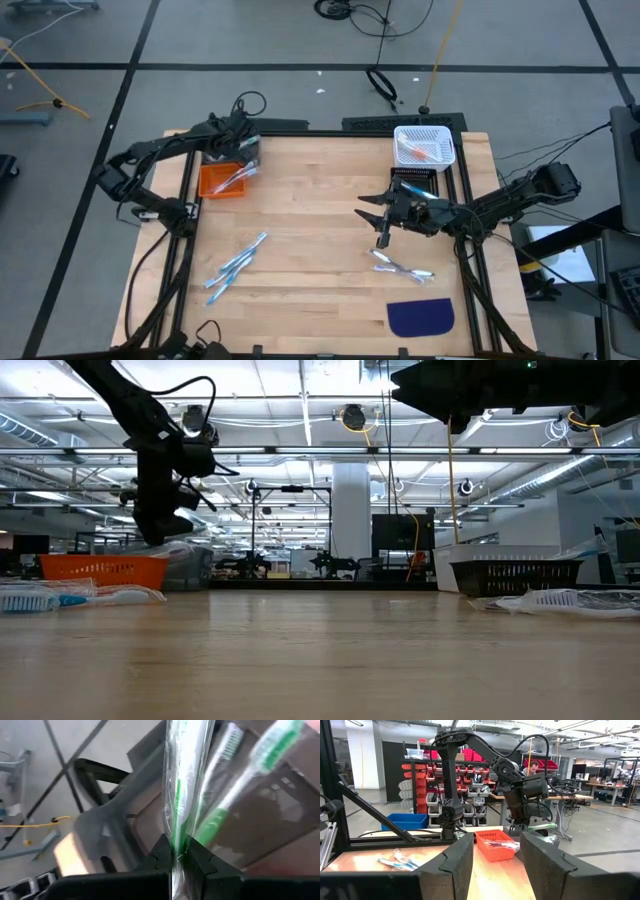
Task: Pick & Place Toothbrushes
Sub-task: Put the green toothbrush into the gray bin
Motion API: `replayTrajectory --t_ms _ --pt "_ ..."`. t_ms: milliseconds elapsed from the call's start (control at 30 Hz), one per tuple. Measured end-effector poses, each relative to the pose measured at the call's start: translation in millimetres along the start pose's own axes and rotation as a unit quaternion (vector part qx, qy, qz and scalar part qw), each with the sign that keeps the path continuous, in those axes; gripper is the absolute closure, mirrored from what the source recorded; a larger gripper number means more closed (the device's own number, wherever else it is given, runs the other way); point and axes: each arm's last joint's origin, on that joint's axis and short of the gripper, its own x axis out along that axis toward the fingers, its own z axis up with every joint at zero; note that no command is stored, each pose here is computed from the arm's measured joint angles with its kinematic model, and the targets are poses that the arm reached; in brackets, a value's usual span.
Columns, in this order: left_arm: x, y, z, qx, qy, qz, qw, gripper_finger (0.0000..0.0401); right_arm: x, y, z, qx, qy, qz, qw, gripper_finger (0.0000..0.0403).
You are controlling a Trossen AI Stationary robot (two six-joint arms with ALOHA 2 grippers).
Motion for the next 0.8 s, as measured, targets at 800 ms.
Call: replayTrajectory --t_ms 800 --pt "2.0 -2.0 -3.7 0.0 0.022 -0.015 1.0 0.0325 0.0 0.1 -0.7 -0.001 0.003 0.0 1.0 0.0246"
